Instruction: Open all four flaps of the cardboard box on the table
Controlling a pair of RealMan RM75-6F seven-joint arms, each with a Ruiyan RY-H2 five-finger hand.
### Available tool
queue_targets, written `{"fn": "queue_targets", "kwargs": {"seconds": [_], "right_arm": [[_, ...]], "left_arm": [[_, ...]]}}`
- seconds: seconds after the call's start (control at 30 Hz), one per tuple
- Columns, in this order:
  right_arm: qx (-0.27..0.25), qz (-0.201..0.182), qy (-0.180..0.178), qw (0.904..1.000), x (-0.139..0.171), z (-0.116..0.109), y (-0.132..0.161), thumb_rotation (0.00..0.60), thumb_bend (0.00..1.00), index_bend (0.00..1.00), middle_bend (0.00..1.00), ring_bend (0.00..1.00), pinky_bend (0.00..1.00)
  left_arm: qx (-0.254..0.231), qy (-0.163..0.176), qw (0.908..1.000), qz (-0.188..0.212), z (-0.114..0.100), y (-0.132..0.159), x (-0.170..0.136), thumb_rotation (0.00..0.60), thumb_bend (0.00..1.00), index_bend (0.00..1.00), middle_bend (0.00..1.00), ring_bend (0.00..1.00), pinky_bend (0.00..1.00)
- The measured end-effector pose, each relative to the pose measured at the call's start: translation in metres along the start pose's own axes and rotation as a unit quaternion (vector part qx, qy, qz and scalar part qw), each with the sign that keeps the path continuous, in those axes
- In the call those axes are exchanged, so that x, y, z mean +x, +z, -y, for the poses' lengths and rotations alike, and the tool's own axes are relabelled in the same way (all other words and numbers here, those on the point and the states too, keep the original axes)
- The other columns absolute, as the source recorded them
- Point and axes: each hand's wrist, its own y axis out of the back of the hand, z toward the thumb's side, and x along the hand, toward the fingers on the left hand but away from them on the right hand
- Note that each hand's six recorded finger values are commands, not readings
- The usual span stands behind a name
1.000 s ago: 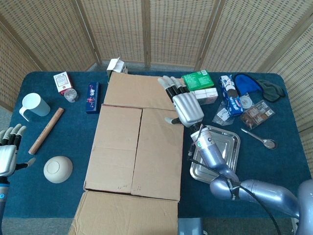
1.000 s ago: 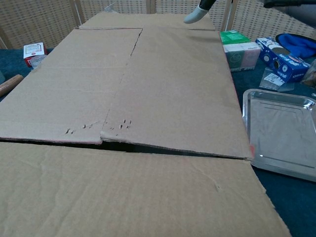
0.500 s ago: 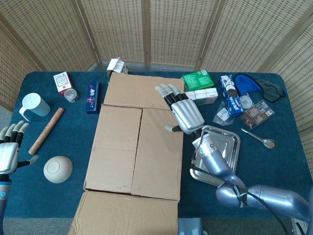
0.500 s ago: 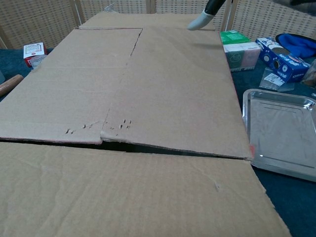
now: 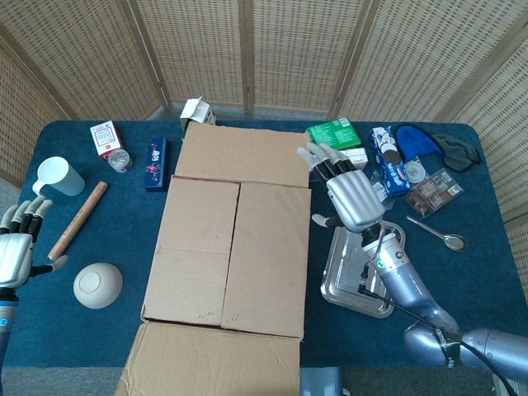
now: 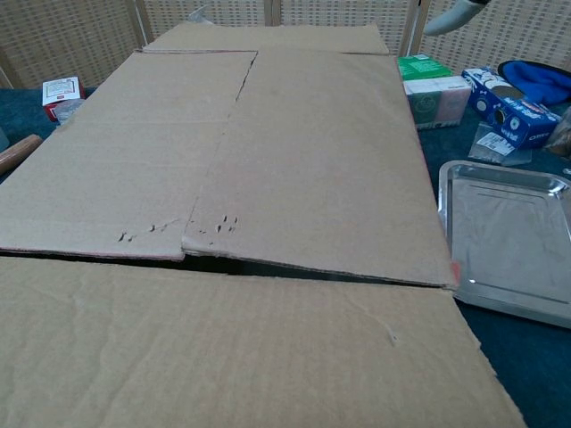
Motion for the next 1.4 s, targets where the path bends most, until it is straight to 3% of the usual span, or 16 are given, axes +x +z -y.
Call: {"fn": "queue_targets", "kwargs": {"seconds": [0.27,0.6,0.83,0.97,1.2,1.4], "right_arm": [[0.03,0.044,-0.005,0.9986,0.021,-0.011,-0.042,0.6,0.0,0.0,0.0,0.0,0.15],[0.041,0.111,-0.011,0.9929,0.05,-0.015,-0.107,0.6,0.0,0.0,0.0,0.0,0.15],[0.072,0.148,-0.024,0.986,0.074,-0.02,-0.152,0.6,0.0,0.0,0.0,0.0,0.15],[0.068,0.182,-0.028,0.9806,0.103,-0.017,-0.177,0.6,0.0,0.0,0.0,0.0,0.15],[0.07,0.226,-0.025,0.9713,0.163,-0.012,-0.193,0.6,0.0,0.0,0.0,0.0,0.15],[0.063,0.248,-0.013,0.9666,0.199,-0.01,-0.19,0.6,0.0,0.0,0.0,0.0,0.15]], "left_arm": [[0.003,0.003,0.9983,0.059,-0.021,0.005,0.023,0.6,0.07,0.0,0.0,0.0,0.0],[0.021,0.004,0.9884,0.15,-0.056,0.022,0.06,0.6,0.07,0.0,0.0,0.0,0.0],[0.007,0.002,0.9812,0.193,-0.065,0.043,0.075,0.6,0.07,0.05,0.0,0.0,0.0],[-0.012,-0.003,0.9755,0.219,-0.069,0.061,0.082,0.6,0.06,0.08,0.0,0.0,0.0],[-0.049,-0.005,0.9528,0.3,-0.082,0.115,0.098,0.6,0.05,0.16,0.01,0.02,0.04],[-0.081,0.003,0.9311,0.356,-0.091,0.155,0.108,0.6,0.04,0.26,0.1,0.08,0.13]]}}
